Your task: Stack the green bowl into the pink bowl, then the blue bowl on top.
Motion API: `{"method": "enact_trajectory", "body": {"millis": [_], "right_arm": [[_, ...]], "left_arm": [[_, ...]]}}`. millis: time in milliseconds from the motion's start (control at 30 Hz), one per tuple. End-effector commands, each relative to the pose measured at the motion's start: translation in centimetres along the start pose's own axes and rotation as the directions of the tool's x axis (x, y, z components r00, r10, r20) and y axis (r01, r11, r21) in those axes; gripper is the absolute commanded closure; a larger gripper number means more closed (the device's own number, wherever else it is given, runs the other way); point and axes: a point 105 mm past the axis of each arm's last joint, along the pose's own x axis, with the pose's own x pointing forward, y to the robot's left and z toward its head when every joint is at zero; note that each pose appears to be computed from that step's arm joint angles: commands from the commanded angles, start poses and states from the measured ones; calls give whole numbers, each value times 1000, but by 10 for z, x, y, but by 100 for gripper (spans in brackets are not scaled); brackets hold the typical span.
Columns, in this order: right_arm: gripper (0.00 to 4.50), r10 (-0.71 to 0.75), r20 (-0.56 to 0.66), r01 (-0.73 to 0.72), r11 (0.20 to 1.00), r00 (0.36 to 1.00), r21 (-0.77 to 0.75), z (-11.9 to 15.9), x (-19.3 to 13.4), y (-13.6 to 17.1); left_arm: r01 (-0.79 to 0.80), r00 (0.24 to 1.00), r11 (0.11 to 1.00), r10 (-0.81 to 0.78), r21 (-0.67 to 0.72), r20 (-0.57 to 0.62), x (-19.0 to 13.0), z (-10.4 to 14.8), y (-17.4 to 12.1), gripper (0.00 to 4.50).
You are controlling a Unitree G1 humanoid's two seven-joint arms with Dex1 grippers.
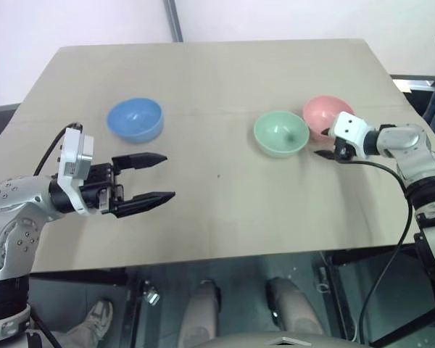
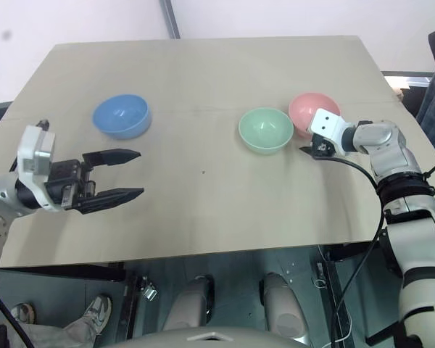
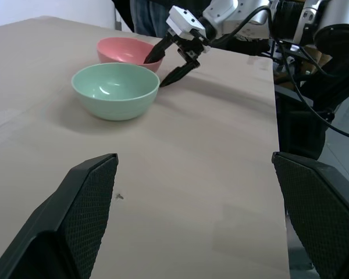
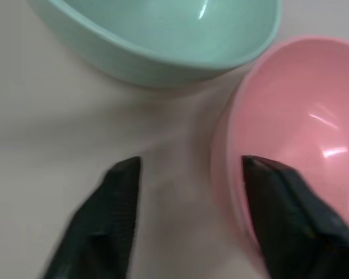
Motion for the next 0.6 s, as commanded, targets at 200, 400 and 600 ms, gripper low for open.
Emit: {"method": "enact_trajectory", "body": {"millis": [200,400,600], "right_arm": [[445,-74,-6,71,977,997,-201,9,-10,-19],[445,-9,67,20,987,998,-158,28,-60,-13],[445,290,140,-284,957,947,-61,63,-96,77]], "left_arm": [[-23,999,998,22,52,31,-2,12,-6,0],[-40,999,997,38,60,30,1,8,0,0],[-46,999,997,45,56,21,0,2,4,0]]}}
